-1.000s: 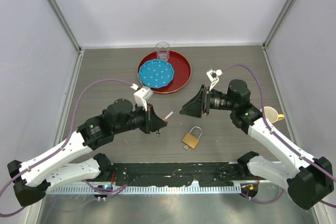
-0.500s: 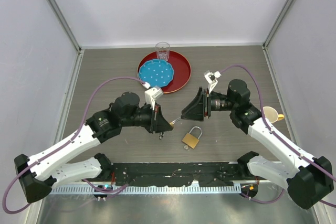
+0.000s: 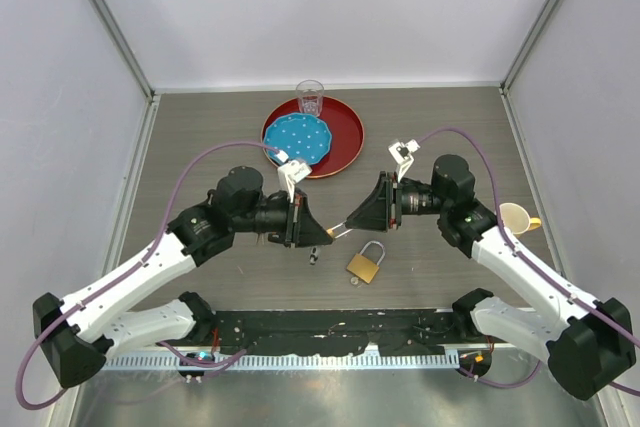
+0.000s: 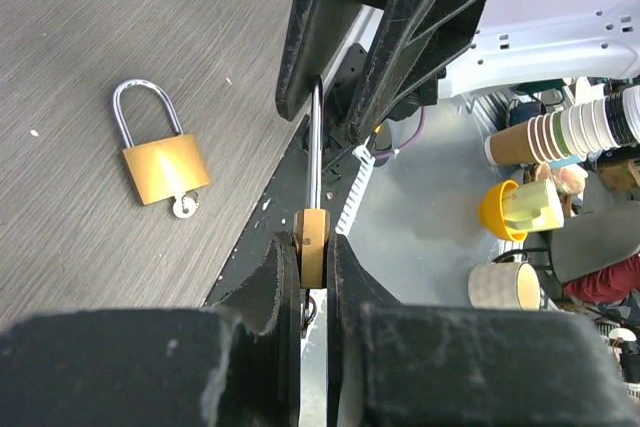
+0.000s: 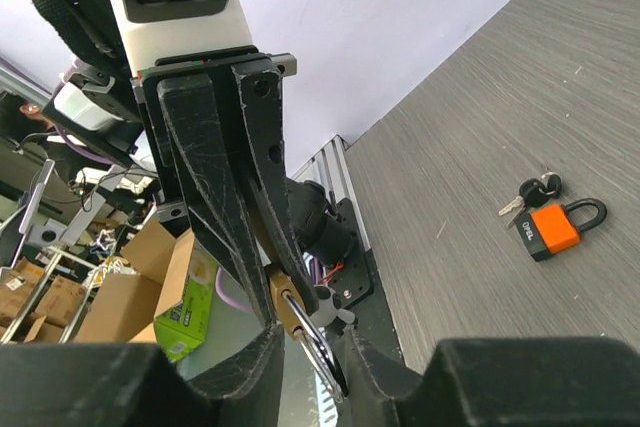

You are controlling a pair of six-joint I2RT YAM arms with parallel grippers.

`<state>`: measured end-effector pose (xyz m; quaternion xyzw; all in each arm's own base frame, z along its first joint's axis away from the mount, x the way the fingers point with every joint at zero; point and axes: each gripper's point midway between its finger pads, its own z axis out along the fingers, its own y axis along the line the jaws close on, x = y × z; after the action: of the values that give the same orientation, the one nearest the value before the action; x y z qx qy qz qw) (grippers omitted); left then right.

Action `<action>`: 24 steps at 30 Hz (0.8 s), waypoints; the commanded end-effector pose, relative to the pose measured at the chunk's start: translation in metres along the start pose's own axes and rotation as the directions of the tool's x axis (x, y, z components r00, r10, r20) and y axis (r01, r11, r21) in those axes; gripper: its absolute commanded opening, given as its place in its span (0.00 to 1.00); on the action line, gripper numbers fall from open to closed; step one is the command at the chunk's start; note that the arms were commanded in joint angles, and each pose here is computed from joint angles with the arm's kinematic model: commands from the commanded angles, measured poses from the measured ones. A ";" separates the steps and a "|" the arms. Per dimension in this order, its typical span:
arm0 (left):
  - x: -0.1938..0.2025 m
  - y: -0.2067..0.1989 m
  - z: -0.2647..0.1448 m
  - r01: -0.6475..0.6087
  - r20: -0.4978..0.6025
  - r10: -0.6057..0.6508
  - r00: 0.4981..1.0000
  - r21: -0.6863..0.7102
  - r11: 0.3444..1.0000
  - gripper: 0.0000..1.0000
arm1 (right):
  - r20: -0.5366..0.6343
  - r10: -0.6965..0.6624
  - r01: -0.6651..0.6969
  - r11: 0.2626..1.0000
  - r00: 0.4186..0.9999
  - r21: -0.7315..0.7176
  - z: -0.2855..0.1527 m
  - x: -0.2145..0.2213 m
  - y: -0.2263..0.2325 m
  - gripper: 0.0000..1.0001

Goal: Lock with the key
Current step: Lock the lock.

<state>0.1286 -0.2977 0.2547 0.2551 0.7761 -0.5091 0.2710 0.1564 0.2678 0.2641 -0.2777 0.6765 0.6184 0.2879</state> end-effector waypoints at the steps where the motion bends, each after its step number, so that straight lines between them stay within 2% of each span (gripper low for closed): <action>1: -0.015 -0.014 -0.004 -0.050 0.052 0.046 0.998 0.076 0.996 0.00 | 0.035 -0.058 0.059 0.998 0.998 -0.020 -0.003 -0.011 0.014 0.32; 4: -0.016 -0.014 -0.006 -0.049 0.062 0.044 0.997 0.079 0.996 0.00 | 0.040 -0.054 0.055 0.998 0.998 -0.020 -0.003 -0.011 0.015 0.23; 15: -0.020 -0.038 -0.010 -0.045 0.071 0.030 0.997 0.220 0.974 0.00 | 0.057 -0.077 0.077 0.997 0.995 -0.008 -0.004 -0.011 0.013 0.16; 22: -0.013 -0.060 -0.015 -0.007 0.007 0.005 1.000 0.349 0.937 0.00 | 0.080 -0.110 0.111 0.994 0.991 -0.011 -0.005 -0.017 0.018 0.06; 24: -0.017 -0.068 -0.018 -0.029 0.027 0.020 0.999 0.395 0.918 0.00 | 0.086 -0.121 0.123 0.992 0.989 -0.015 -0.005 -0.018 0.020 0.06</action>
<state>0.1134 -0.3014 0.2707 0.2595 0.7348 -0.5834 0.2290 0.1457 0.2632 0.2800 -0.2882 0.6561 0.6262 0.3073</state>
